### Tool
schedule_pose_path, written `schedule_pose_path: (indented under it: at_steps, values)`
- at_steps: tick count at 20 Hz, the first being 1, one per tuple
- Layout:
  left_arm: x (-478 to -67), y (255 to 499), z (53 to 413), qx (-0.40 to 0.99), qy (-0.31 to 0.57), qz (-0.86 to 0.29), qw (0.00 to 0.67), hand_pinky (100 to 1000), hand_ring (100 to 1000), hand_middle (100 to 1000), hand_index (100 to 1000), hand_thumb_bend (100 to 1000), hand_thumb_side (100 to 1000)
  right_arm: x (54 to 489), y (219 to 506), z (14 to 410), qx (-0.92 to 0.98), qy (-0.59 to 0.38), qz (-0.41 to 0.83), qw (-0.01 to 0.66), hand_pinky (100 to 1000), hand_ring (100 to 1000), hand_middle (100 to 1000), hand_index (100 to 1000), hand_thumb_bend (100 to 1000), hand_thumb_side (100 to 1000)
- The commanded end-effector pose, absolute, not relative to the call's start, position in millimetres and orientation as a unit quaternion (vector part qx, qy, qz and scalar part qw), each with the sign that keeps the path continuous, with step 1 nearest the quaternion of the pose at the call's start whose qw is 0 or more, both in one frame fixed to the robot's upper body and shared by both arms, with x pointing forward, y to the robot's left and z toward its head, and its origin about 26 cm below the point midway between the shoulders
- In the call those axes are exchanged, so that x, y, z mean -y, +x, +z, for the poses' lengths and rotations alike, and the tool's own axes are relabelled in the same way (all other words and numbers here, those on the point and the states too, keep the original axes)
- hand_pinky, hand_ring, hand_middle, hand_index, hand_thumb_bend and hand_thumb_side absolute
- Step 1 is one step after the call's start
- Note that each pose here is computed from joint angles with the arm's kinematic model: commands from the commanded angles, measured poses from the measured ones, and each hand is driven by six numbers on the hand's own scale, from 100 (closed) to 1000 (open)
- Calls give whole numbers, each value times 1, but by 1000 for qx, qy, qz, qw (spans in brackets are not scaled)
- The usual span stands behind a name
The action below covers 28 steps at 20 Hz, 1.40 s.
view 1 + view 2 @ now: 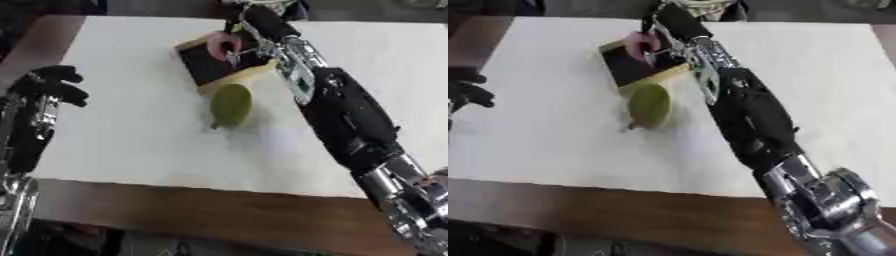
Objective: Pick up objects on the table and place them in the box.
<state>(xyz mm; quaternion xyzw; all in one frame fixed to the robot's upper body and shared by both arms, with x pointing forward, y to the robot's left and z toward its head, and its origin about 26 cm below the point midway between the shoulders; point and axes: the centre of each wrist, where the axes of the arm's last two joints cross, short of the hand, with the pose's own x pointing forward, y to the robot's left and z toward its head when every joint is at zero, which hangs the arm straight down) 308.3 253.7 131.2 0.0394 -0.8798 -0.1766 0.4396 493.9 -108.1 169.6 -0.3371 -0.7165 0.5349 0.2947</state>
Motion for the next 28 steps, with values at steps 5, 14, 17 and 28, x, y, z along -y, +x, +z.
schedule_pose_path:
  at_steps: [5, 14, 17, 28]
  values:
    - [-251, 308, 141, 887, 33, -182, 423, 549, 566, 612, 745, 100, 707, 98, 492, 176, 713, -374, 536, 254, 835, 777, 691, 897, 100, 113]
    - [-252, 308, 142, 887, 37, -182, 423, 549, 565, 612, 745, 100, 707, 98, 491, 182, 707, -418, 523, 227, 830, 779, 701, 947, 100, 222]
    - [-253, 308, 142, 887, 39, -181, 422, 549, 565, 612, 745, 100, 708, 99, 491, 187, 708, -419, 524, 221, 831, 782, 709, 953, 100, 260]
    - [-262, 307, 143, 887, 60, -175, 423, 549, 565, 611, 744, 100, 707, 114, 482, 232, 728, -348, 563, 177, 842, 797, 740, 957, 100, 296]
